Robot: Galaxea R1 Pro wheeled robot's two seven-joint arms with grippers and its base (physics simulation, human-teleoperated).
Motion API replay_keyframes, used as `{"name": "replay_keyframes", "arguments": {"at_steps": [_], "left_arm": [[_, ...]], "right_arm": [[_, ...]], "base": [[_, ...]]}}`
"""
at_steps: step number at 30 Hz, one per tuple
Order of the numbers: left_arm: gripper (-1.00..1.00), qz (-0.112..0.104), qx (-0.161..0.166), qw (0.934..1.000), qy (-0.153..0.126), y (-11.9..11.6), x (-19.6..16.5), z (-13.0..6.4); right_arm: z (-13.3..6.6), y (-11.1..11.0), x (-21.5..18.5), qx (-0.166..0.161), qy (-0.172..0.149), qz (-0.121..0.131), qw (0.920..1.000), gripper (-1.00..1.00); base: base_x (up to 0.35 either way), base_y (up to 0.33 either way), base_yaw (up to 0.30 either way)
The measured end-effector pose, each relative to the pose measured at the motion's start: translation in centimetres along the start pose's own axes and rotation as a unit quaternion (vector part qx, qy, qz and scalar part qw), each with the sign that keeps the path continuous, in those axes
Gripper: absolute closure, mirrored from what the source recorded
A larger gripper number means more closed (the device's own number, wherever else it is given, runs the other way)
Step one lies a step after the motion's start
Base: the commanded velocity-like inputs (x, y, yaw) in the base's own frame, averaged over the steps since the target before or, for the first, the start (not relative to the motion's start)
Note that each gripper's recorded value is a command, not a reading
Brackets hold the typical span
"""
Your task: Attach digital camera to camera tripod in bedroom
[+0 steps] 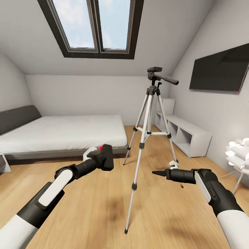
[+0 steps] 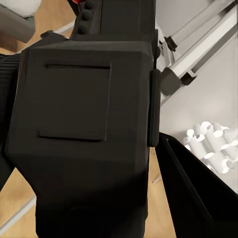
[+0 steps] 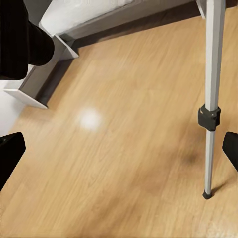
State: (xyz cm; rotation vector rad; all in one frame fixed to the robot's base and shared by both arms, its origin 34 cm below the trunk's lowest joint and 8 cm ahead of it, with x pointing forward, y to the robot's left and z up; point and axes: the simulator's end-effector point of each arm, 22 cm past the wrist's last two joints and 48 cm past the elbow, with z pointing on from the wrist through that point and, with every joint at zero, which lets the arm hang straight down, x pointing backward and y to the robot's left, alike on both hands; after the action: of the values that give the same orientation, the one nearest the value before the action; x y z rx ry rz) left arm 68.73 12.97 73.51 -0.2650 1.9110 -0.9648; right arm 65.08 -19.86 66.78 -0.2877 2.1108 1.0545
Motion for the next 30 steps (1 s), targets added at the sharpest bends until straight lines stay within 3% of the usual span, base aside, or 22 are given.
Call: {"name": "replay_keyframes", "arguments": {"at_steps": [30], "left_arm": [[1.00, -0.001, -0.003, 1.0000, 0.001, -4.1, -5.0, -0.3]], "right_arm": [[-1.2, 2.7, -5.2, 0.010, 0.004, 0.005, 0.9999, -1.00]], "base": [[0.000, 0.000, 0.000]]}}
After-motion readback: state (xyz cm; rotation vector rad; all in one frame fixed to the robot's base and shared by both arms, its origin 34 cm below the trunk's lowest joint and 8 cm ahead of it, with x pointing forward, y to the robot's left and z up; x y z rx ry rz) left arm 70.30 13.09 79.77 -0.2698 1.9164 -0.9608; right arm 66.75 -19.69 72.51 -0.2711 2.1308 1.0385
